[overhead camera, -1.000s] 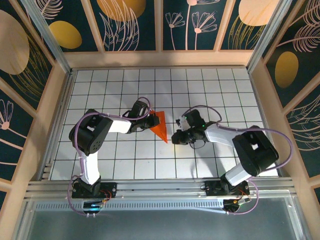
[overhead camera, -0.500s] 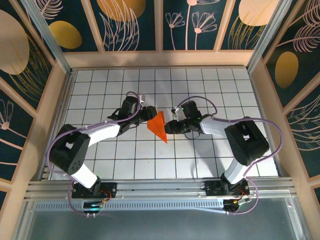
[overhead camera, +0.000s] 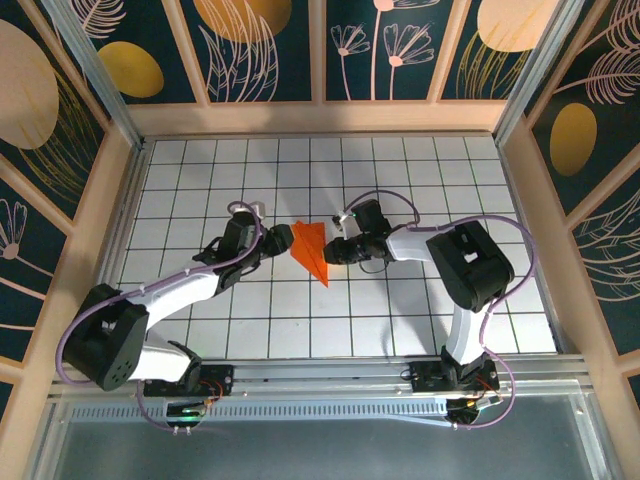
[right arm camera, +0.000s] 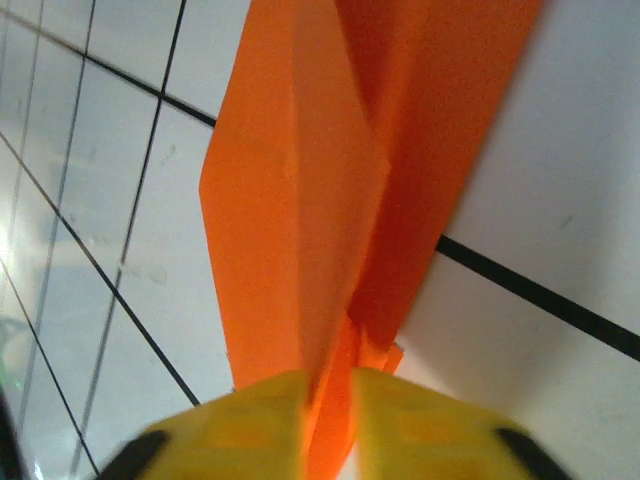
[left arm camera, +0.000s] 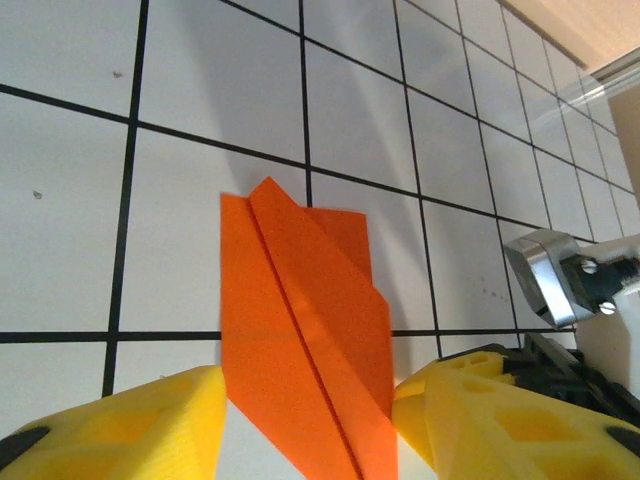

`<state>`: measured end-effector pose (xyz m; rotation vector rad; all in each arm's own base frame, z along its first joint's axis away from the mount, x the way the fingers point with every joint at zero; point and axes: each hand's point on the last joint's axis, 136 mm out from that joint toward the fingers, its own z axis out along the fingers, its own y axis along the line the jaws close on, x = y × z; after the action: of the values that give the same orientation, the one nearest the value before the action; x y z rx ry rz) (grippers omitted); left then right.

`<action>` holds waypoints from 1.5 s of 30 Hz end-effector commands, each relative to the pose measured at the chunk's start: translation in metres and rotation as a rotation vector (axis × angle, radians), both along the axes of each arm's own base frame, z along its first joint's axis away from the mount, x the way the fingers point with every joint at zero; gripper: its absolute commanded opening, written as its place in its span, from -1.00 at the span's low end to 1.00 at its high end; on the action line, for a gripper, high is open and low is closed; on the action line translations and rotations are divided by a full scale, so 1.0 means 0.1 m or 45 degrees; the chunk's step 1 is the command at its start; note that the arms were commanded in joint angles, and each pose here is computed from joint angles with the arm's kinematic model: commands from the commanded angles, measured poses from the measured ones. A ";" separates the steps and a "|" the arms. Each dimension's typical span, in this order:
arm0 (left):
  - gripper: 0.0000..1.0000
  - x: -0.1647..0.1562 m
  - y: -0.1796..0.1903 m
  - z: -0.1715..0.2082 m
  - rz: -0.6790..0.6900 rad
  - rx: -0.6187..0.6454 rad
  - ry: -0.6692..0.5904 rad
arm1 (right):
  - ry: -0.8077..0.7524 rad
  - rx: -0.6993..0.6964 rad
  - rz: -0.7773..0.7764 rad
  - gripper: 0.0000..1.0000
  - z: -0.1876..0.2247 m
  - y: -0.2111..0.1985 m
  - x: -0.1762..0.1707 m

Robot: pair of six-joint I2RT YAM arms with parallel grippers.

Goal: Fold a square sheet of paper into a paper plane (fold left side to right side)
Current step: Turn over the paper at the center of the table.

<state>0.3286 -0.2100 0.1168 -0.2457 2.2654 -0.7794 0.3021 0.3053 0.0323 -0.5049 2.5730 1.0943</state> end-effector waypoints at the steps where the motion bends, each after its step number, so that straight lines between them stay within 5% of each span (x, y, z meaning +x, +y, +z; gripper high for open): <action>1: 0.16 0.01 0.10 0.14 0.048 -0.008 -0.063 | -0.141 0.070 0.015 -0.88 0.31 0.10 0.13; 13: 0.44 -0.06 0.19 0.48 0.079 -0.156 -0.172 | -0.284 0.234 0.057 -1.00 0.98 0.07 0.06; 21: 0.71 -0.22 0.20 0.88 -0.046 -0.704 -0.321 | -0.396 0.504 0.107 -1.00 1.61 -0.05 -0.04; 29: 0.59 -0.37 -0.14 1.19 -0.369 -0.890 -0.375 | -0.403 0.639 0.235 -1.00 1.91 0.01 -0.26; 45: 0.12 -0.26 -0.37 1.19 -0.511 -0.957 -0.335 | -0.338 0.719 0.366 -1.00 2.02 0.20 -0.45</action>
<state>0.3043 -0.2424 0.2183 -0.0923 1.7720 -1.7114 0.2596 0.3196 0.2190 -0.7698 1.9504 1.6049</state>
